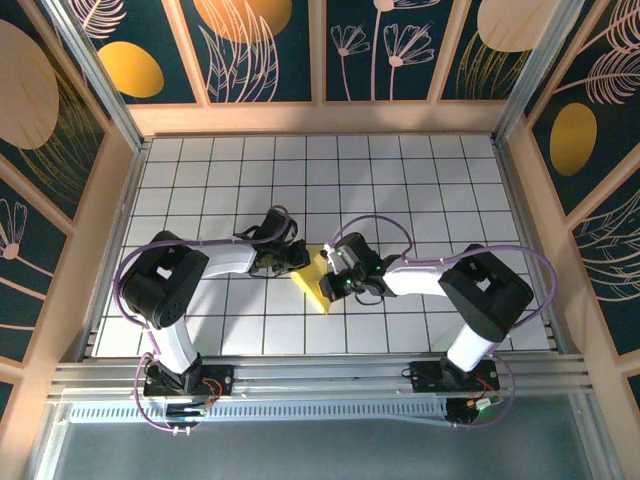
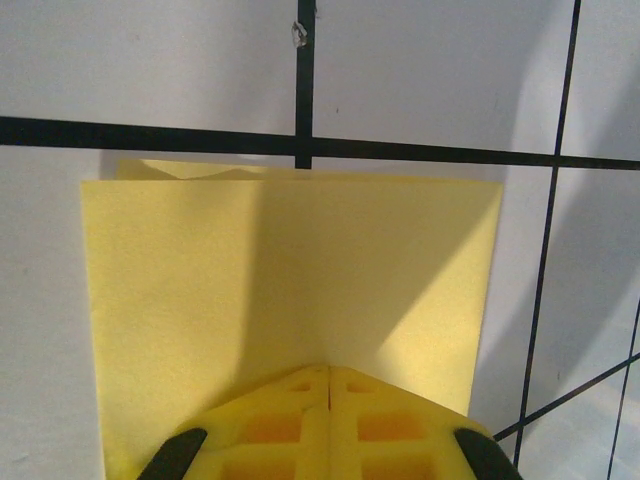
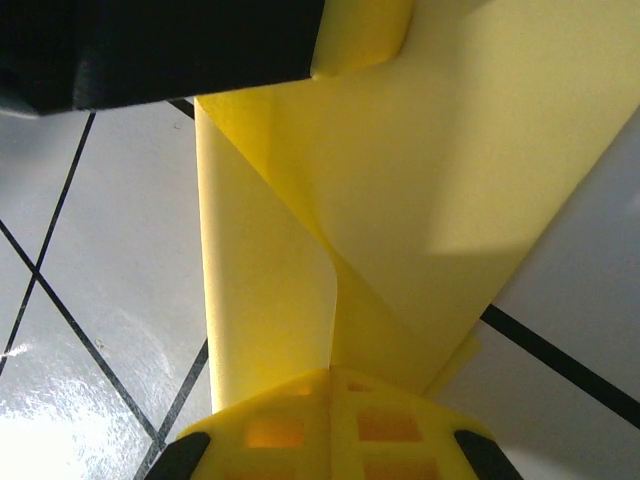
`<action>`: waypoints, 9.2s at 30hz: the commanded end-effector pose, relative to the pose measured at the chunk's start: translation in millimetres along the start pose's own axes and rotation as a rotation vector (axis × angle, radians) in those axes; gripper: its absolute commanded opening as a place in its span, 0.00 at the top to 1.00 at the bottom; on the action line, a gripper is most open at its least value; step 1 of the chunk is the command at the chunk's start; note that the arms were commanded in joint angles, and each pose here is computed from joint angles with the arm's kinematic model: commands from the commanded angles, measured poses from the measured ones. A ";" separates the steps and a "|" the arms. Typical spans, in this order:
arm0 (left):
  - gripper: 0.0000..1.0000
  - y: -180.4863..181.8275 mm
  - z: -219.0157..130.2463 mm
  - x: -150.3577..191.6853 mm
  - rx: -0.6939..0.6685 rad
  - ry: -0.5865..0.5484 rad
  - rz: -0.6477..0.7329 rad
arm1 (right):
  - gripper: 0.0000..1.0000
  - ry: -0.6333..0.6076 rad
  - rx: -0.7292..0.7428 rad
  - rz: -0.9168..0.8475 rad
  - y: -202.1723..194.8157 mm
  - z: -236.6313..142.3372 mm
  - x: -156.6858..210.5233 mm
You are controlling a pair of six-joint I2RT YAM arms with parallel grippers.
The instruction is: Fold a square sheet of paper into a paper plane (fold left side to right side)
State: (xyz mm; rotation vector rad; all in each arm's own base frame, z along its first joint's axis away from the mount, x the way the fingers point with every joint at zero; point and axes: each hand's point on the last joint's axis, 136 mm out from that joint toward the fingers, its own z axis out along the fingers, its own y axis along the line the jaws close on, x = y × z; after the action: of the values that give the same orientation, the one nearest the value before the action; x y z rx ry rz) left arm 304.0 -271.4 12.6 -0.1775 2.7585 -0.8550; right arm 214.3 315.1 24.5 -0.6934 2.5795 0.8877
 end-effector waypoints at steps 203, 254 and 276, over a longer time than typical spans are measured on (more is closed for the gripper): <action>1.00 38.4 -6.6 62.8 -0.012 -0.012 -0.079 | 1.00 0.274 -0.090 0.327 10.5 4.5 68.3; 0.96 9.3 -18.4 45.3 0.063 -0.057 -0.058 | 1.00 0.236 -0.003 0.397 -12.5 10.3 55.2; 1.00 -34.9 -55.7 65.1 0.394 -0.108 -0.031 | 1.00 0.261 0.244 0.430 -48.5 5.3 73.3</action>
State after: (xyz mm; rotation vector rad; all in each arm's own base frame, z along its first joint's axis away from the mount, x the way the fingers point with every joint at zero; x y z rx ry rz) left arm 223.3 -267.6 47.7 -0.2108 2.5087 -1.2203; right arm 188.5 316.1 12.9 -0.3352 2.9019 1.0321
